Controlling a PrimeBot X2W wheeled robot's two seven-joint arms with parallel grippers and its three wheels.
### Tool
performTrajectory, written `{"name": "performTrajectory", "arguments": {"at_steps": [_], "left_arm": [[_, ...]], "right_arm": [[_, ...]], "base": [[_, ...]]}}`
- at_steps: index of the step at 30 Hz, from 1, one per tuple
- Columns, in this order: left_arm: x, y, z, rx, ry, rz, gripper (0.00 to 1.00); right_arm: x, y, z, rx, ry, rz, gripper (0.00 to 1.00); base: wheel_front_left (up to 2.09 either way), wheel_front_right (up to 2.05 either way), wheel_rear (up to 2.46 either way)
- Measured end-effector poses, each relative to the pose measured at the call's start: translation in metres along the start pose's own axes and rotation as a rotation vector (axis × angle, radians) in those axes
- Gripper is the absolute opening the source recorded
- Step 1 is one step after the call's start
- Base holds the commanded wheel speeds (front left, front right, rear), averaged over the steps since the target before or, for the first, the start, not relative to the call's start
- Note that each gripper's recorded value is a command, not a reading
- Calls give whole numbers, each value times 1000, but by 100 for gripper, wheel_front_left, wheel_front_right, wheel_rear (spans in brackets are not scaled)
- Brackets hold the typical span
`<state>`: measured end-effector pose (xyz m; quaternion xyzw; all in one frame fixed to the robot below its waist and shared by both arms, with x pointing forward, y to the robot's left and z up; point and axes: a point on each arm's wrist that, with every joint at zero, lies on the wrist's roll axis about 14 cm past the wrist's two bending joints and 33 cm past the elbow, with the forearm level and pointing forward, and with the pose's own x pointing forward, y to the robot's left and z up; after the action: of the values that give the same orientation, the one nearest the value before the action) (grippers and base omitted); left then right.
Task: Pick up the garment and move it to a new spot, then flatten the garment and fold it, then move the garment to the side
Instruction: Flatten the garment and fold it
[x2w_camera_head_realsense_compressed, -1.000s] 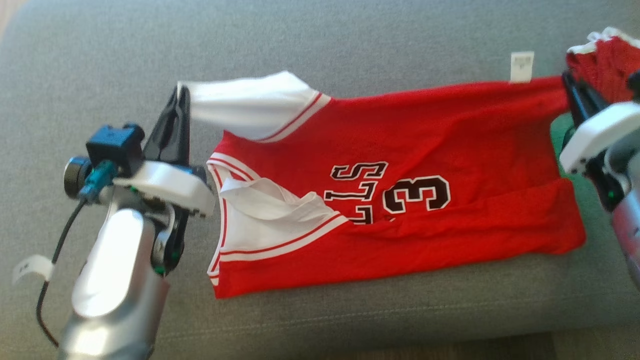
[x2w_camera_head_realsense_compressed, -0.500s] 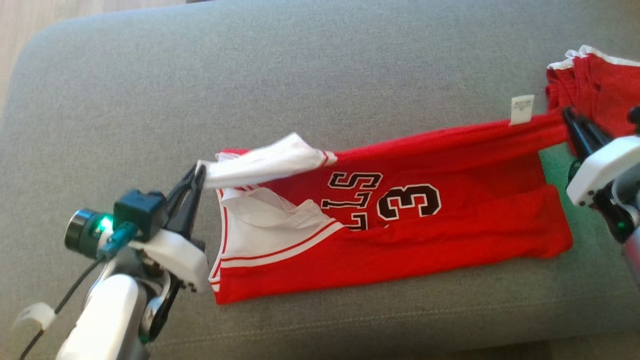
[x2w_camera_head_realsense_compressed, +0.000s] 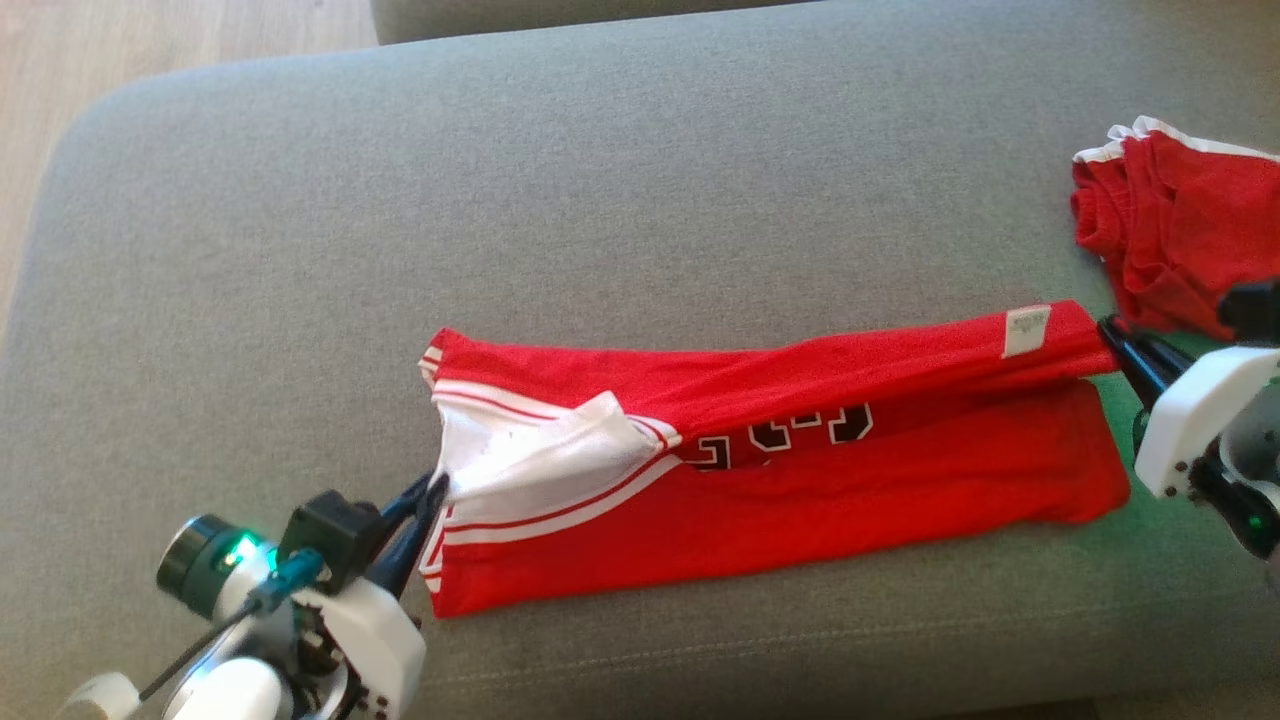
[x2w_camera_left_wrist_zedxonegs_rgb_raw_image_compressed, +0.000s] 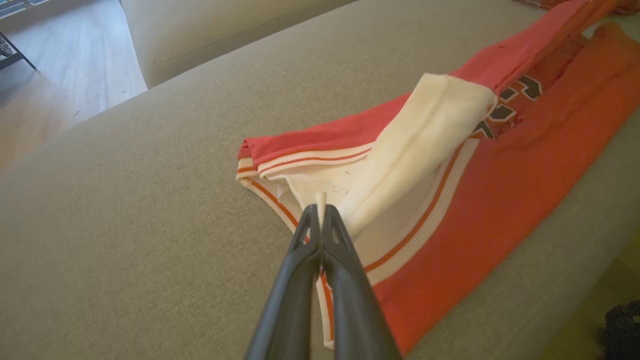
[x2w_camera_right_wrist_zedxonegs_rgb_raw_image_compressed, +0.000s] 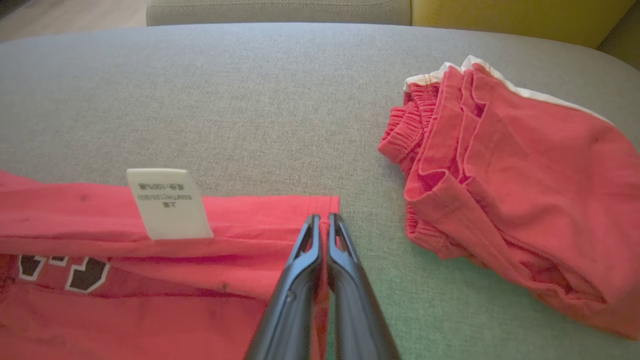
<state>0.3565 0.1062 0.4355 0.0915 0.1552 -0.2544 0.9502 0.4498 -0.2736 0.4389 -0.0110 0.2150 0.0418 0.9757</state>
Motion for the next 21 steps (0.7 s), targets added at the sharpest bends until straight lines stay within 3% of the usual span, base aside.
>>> {"name": "performTrajectory", "arguments": {"at_steps": [7,8,9,10,14,21], "left_arm": [[-8,-11,-18,10,86,-57,0],[-9,-12,-21,8,103,-63,0],[-10,-13,-24,-4,121,-66,40],[-11,-14,-26,-22,131,-68,96],[-13,-12,-27,-44,131,-51,100],[-12,25,22,-99,-101,134,100]], "right_arm": [[-10,-3,-18,-27,91,11,0],[-12,-4,-23,-15,111,9,100],[-14,-4,-26,-4,129,8,100],[-16,-5,-28,8,133,4,100],[-19,-12,-8,117,58,-17,100],[-25,-20,41,99,-155,-42,100]], "base": [[0,0,0],[0,0,0],[0,0,0],[0,0,0],[0,0,0],[0,0,0]]}}
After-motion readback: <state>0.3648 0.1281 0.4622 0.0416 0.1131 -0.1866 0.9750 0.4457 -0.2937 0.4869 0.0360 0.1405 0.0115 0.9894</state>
